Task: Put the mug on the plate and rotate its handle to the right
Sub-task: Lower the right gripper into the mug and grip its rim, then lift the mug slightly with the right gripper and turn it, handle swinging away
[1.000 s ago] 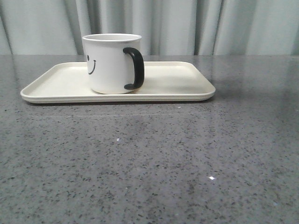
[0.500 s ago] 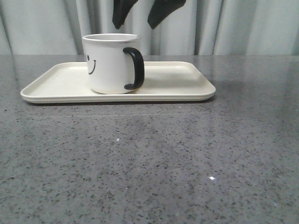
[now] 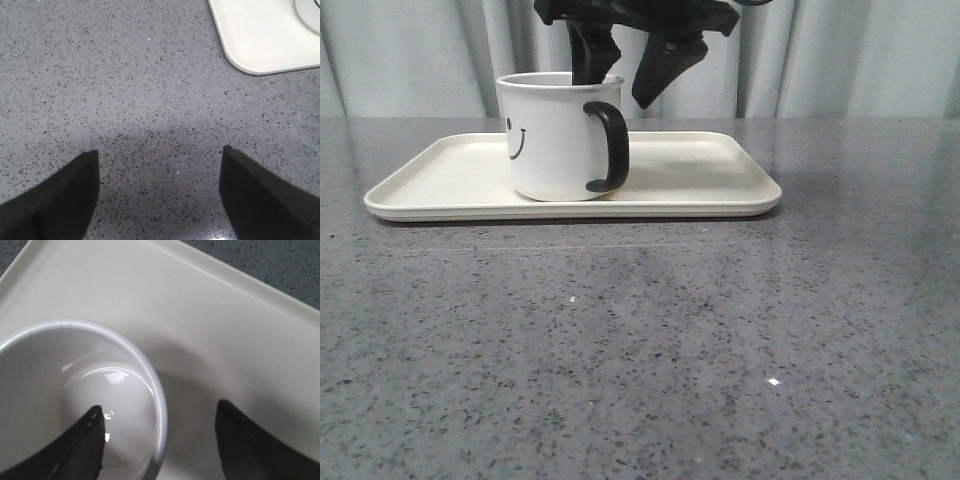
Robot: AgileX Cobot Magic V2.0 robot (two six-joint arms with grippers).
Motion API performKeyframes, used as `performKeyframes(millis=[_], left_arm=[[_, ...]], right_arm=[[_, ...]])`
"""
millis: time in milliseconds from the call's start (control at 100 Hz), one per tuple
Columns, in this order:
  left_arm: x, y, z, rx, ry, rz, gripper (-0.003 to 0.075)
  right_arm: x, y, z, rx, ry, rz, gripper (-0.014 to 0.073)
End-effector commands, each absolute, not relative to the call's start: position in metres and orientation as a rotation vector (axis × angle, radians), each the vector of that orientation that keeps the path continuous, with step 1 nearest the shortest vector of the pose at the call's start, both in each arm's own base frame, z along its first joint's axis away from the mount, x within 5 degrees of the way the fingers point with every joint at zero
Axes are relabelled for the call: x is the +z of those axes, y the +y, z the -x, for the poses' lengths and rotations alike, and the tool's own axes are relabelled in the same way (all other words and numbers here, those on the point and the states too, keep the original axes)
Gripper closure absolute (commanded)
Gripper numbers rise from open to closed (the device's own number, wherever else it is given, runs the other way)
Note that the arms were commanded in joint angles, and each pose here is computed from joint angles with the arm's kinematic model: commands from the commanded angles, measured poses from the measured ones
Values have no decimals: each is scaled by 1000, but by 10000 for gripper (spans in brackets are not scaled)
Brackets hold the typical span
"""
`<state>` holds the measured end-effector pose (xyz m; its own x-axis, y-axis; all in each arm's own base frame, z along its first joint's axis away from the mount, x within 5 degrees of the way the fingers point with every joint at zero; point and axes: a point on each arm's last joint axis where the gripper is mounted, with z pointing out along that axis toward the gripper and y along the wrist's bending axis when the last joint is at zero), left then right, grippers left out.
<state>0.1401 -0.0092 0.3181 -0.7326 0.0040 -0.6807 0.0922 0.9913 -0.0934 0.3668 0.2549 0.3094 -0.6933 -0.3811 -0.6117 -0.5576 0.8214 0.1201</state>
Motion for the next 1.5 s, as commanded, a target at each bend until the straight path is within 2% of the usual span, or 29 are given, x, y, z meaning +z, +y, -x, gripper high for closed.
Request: performKeyframes(millis=[0,250,410,760,860,990,1130,1490], left_arm=[[329,-9,-143,-157,2312,-56,226],[329,-9,-143,-157,2312,-56,226],[329,-9,-143,-157,2312,-56,226],[329,-9,-143,-157,2312,-56,226],[329,-9,-143,-157,2312,-56,226],[329,-9,-143,-157,2312,-56,226],[329,-9,-143,-157,2312,-56,226],[329,-9,-142,-158,2319,-57,226]], right_arm=[[347,250,-361,432,2296,654,270],[349,251,-362,436,2277,649,671],[362,250,-361,414,2242,713,657],[404,247,-349,307,2066,1115,657],[409,251,-346,362,1954,1285,657],[406,251,-345,532,1866,1465,657],[399,243,-358,570,1903,1515,657],[395,239,-371,502,1861,1566,657]])
